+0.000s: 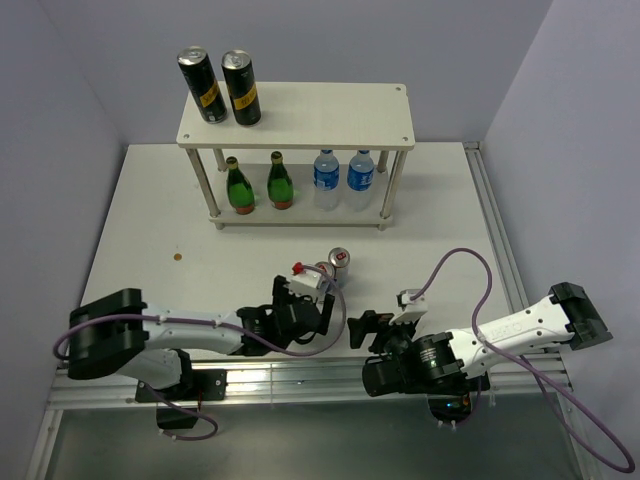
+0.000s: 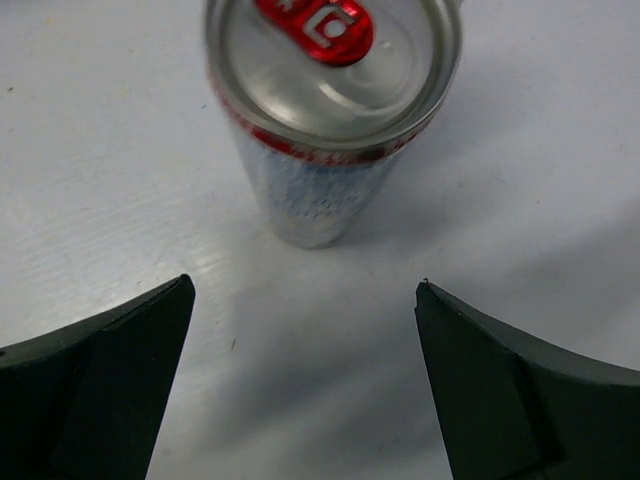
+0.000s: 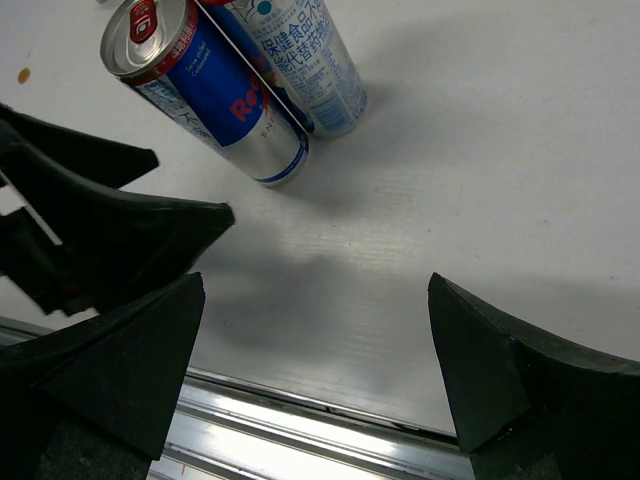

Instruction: Place and organize the beverage onto the shelf

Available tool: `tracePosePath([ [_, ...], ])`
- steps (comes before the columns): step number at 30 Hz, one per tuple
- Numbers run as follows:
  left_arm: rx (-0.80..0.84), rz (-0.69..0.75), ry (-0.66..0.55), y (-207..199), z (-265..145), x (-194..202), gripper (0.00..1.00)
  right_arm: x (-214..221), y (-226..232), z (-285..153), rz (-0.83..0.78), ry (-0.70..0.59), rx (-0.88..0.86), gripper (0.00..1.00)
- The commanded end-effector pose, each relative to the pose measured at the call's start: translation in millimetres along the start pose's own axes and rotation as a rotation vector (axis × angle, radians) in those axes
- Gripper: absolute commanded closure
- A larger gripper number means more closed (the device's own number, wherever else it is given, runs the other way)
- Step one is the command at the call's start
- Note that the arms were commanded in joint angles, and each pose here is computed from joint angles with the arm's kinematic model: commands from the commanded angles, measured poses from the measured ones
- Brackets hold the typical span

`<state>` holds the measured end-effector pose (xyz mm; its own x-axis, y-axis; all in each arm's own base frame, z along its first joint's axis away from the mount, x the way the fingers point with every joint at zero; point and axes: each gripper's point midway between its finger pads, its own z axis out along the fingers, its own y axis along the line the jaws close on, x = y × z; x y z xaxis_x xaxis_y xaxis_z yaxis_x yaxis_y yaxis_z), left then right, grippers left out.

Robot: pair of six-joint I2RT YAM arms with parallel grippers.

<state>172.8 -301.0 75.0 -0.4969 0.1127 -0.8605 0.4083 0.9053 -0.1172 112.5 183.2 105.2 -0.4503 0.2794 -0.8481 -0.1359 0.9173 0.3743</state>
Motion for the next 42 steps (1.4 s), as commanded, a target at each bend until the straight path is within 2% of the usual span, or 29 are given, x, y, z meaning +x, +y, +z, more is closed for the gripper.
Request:
tracePosePath([
  [1,0.080,-0.054,-0.136,-39,17,-43,0.01,-12,0,0,0.039,-0.038,0.008,0.00],
  [8,-0.034,-0.080,-0.214,-18,52,-54,0.01,-5,0,1,0.050,-0.025,0.002,0.00],
  [11,-0.092,-0.086,-0.225,-1,65,-55,0.08,-2,1,2,0.042,-0.023,0.003,0.00],
  [12,-0.107,-0.081,-0.225,3,69,-52,0.18,-1,1,3,0.035,-0.025,0.004,0.00],
  [16,-0.125,-0.110,-0.247,23,75,-56,0.43,2,12,6,0.032,-0.020,-0.016,0.00],
  [18,-0.135,-0.120,-0.245,35,77,-59,0.71,8,15,12,-0.049,0.024,-0.026,0.00],
  [19,-0.153,-0.125,-0.248,42,77,-61,0.90,12,39,16,0.024,0.056,-0.106,0.00],
  [20,-0.169,-0.121,-0.248,47,75,-61,1.00,14,37,22,-0.064,0.076,-0.127,0.00],
  [21,-0.185,-0.123,-0.259,52,68,-67,1.00,16,26,38,-0.037,0.104,-0.096,0.00],
  [22,-0.196,-0.126,-0.263,56,64,-69,1.00,6,35,44,0.012,0.079,-0.120,0.00],
  [27,-0.249,-0.170,-0.298,79,36,-83,1.00,-22,37,74,-0.039,0.028,-0.056,0.00],
  [33,-0.274,-0.216,-0.307,99,23,-81,1.00,-13,64,109,-0.132,0.051,-0.014,0.00],
  [36,-0.288,-0.228,-0.311,105,18,-82,1.00,1,60,127,-0.167,0.056,0.038,0.00],
  [42,-0.285,-0.245,-0.327,111,10,-85,1.00,1,39,154,-0.188,0.030,0.182,0.00],
])
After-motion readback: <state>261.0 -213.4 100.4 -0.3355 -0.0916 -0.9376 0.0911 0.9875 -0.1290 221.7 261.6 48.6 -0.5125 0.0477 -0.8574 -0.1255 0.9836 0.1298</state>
